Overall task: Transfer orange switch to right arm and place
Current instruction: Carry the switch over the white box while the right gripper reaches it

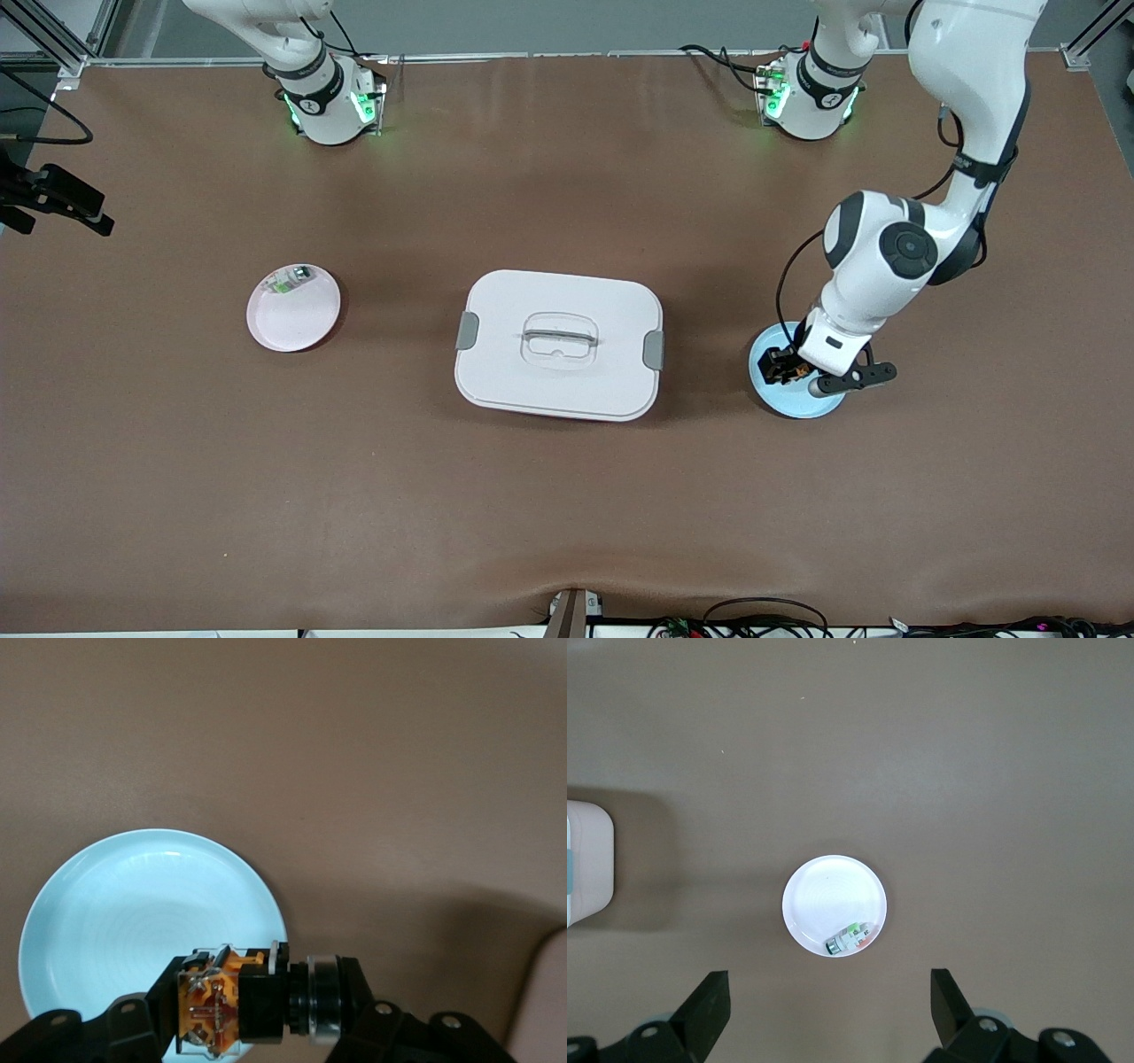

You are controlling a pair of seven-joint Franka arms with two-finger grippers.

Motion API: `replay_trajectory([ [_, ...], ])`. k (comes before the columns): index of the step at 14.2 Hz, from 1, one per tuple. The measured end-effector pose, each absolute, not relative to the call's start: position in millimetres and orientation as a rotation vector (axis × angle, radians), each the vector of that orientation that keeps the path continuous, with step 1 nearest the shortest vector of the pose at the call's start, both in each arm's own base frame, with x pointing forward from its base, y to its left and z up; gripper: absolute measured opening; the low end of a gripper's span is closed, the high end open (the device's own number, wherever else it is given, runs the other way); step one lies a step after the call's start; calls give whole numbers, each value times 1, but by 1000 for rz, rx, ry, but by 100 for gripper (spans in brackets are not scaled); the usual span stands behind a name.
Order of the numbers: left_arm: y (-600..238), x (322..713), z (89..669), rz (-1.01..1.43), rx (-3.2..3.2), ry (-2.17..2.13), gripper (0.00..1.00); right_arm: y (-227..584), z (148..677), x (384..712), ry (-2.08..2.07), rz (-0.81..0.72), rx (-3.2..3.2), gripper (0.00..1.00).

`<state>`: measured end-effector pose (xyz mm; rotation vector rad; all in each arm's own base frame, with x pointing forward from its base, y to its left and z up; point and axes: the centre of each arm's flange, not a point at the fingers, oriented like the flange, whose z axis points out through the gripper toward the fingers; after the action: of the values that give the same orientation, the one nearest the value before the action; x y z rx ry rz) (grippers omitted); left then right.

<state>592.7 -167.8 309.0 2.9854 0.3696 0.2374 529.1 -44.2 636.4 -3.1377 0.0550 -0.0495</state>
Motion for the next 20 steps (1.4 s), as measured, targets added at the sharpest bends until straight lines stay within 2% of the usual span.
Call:
replay_trajectory([
  [6, -233, 596, 410, 174, 2926, 546, 72, 1, 629, 531, -79, 4, -3134, 100],
  [9, -268, 590, 434, 121, 2817, 657, 72, 66, 624, 525, -218, 58, -3128, 100],
  [13, -322, 577, 470, 15, 2627, 896, 72, 177, 614, 507, -159, 90, -3064, 100],
  [15, -359, 569, 490, -63, 2509, 1015, 72, 206, 605, 505, -87, 101, -2926, 100],
  [20, -436, 548, 494, -259, 2346, 1218, 72, 270, 560, 498, 157, 27, -2734, 100],
])
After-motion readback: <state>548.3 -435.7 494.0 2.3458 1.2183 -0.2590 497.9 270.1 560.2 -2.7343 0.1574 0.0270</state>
